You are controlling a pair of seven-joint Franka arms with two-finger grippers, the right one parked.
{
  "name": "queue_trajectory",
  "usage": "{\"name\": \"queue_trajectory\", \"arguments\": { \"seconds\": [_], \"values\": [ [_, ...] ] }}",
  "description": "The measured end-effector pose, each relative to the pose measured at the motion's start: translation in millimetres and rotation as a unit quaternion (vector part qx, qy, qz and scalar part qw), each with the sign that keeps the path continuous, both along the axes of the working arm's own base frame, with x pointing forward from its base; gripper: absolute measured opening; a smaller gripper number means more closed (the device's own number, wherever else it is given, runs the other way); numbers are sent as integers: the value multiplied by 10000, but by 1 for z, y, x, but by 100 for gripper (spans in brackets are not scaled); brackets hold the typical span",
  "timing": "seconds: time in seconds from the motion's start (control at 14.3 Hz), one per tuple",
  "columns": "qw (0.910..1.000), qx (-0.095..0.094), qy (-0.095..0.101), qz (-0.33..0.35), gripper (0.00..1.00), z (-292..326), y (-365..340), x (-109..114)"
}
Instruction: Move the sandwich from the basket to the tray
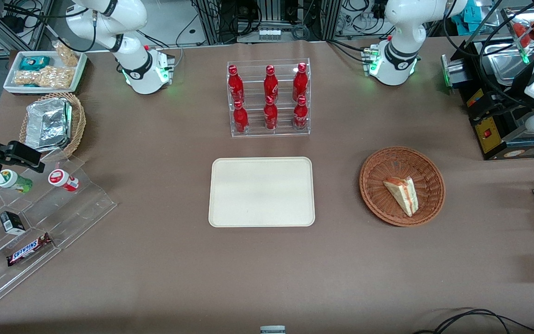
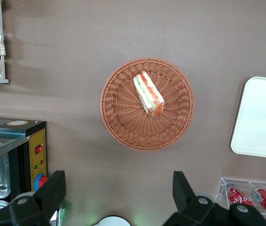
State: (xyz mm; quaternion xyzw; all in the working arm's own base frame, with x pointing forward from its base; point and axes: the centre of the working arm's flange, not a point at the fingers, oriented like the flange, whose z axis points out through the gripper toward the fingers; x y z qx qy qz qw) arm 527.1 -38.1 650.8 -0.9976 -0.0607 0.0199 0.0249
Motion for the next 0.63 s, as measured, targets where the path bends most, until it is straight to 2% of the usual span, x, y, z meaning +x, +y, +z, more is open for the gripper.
{"name": "queue_trajectory", "arguments": {
  "seconds": [0.42, 0.63],
  "values": [
    [9999, 5, 112, -3, 100, -4, 0, -1],
    [9986, 34, 442, 271, 100, -28, 2, 1]
  ]
}}
